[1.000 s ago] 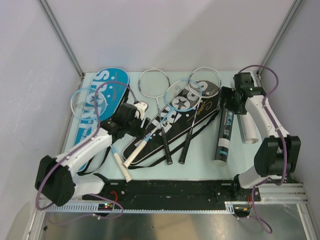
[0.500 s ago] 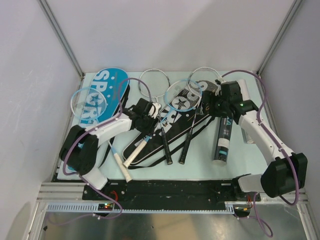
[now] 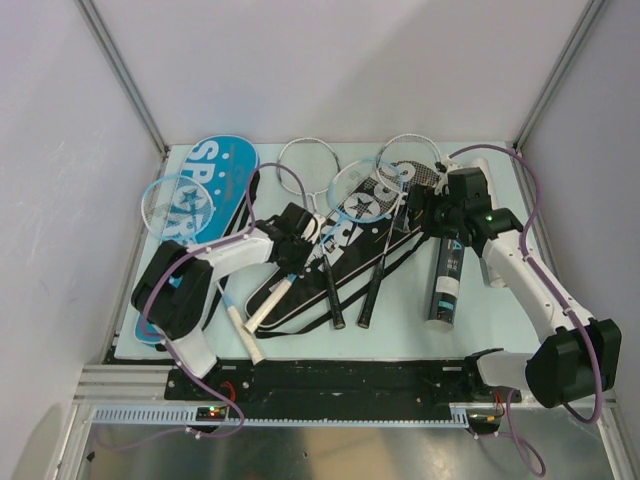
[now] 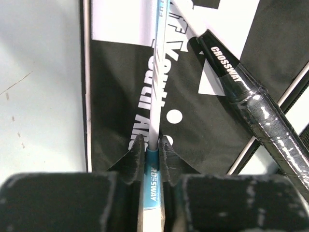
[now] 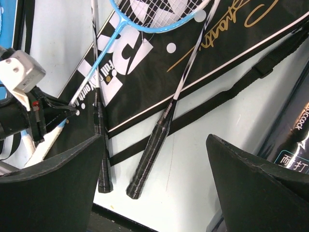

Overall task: Pack up the badminton gear
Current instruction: Adjust the racket at the center of the board.

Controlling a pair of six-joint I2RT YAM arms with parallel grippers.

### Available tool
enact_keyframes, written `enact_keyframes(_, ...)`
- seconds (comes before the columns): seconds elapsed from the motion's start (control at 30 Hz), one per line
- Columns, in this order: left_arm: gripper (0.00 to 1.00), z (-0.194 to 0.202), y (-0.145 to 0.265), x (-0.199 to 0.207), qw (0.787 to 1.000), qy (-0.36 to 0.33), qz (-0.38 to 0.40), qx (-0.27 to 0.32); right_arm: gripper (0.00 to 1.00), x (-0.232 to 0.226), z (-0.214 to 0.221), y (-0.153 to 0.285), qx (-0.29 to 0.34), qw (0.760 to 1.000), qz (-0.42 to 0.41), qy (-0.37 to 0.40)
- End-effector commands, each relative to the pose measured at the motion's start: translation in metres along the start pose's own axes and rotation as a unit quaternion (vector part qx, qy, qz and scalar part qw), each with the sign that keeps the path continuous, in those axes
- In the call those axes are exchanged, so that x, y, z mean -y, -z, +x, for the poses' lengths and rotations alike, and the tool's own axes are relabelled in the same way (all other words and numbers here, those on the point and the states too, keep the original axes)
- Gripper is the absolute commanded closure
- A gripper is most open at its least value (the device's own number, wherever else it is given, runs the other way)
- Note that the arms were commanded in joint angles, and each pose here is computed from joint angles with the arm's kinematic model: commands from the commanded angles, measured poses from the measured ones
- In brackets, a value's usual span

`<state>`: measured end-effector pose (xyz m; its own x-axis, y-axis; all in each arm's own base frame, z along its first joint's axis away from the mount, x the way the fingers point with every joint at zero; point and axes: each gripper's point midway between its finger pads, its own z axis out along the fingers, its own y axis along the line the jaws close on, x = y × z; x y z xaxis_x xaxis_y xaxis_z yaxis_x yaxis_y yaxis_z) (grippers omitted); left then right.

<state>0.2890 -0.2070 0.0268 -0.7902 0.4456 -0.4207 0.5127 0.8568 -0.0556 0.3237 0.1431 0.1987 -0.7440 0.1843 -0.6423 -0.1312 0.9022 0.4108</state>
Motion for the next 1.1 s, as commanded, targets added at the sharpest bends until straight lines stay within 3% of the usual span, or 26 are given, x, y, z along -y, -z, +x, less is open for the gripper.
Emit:
enact_keyframes(0.0,0.96,-0.034,0.033,-0.01,0.997,0.012,-0.025,0.078,0.08,-0.006,-0.008,0.006,0.024,1.0,-0.016,0.005)
enact_keyframes(0.23,1.0,-0.049,0.055,-0.002,0.992,0.058,0.019,0.114,0.04,-0.014,0.005,-0.008,0.018,0.998,-0.036,-0.053)
enact_keyframes(0.53,0.99,-0.043,0.057,0.01,0.981,0.136,0.049,0.129,0.07,-0.069,0.028,-0.051,0.017,0.982,-0.141,-0.126)
enact_keyframes(0.73,0.67,-0.033,0.06,-0.017,0.968,0.196,-0.026,0.152,0.08,-0.086,0.04,-0.06,0.001,0.98,-0.154,-0.124)
enact_keyframes(0.87,0.6,-0.023,0.066,-0.058,0.938,0.299,-0.067,0.164,0.08,-0.09,0.035,-0.054,0.015,0.98,-0.164,-0.113)
enact_keyframes(1.07,0.55,0.022,0.084,-0.139,0.852,0.442,-0.2,0.199,0.08,-0.086,0.035,-0.045,0.019,0.983,-0.154,-0.095)
